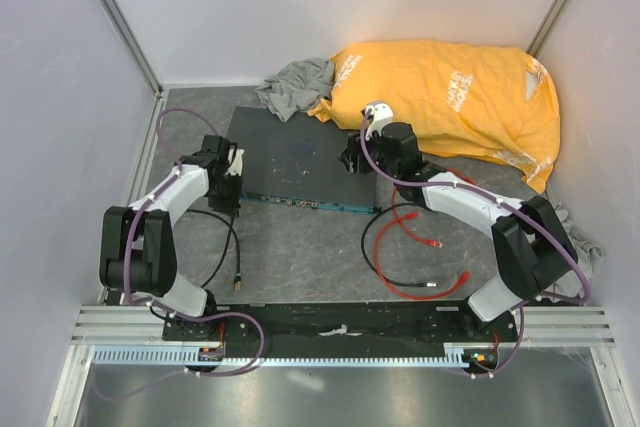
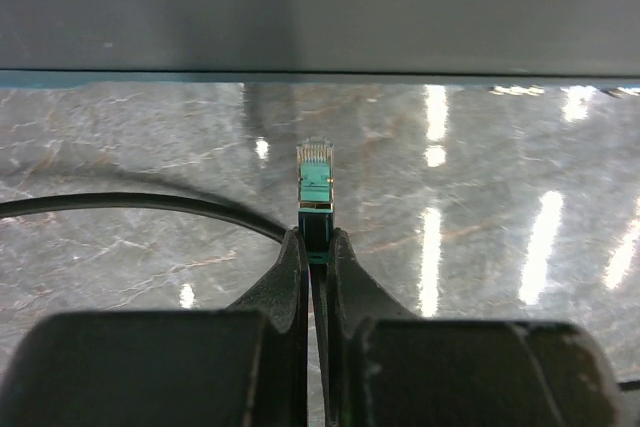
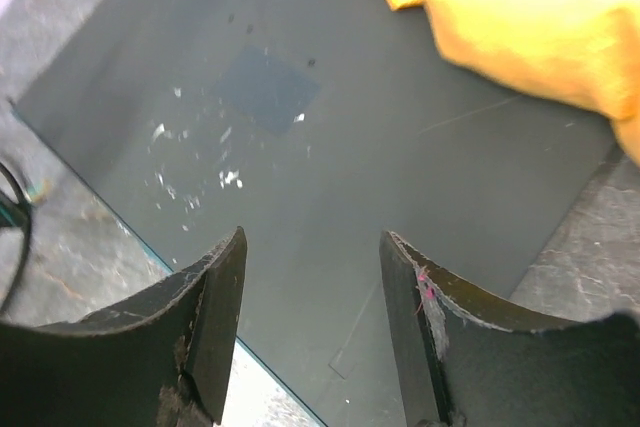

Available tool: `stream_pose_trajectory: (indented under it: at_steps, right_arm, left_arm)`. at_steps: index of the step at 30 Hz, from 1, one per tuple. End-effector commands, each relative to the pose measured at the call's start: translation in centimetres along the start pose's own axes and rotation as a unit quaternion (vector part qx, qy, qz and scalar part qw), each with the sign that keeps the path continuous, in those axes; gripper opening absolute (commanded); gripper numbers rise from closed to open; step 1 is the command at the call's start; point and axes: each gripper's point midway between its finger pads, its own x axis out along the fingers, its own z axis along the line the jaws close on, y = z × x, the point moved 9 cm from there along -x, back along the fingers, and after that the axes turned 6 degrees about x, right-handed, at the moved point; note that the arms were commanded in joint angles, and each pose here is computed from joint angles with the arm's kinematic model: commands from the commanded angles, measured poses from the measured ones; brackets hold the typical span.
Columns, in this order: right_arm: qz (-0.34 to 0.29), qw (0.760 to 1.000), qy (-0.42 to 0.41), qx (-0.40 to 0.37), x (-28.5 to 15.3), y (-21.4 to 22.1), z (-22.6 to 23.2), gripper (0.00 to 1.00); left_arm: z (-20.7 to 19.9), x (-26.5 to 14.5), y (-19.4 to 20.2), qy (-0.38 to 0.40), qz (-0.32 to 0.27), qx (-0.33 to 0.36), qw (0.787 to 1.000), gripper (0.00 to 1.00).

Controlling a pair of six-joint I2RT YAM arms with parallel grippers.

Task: Insert the plug into the switch port
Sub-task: Insert the connector into the switch port.

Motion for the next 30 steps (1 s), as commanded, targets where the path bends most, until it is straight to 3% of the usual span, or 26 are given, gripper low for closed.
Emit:
stream_pose_trajectory:
  at_steps: [1,10,30]
  right_arm:
    - [0.01,0.999,-0.037,-0.031,0.6,0.5,0.2,0.64]
    - [0.003,0.999,-0.043,-0.025,0.4,0.6,0.3,0.65]
    - [-0.004,0.999,-0.044,-0.022,0.1,0.5,0.4,0.65]
  left_arm:
    - [1.0,0.2,-1.0,-0.033,-0.002,-0.012,0.999,0.01]
    - [1.6,1.1,-1.7,-0.05,-0.058,0.002,0.997,0.02]
    - [1.0,2.8,-1.4,-0.01,-0.034,0.004,0.999,0.02]
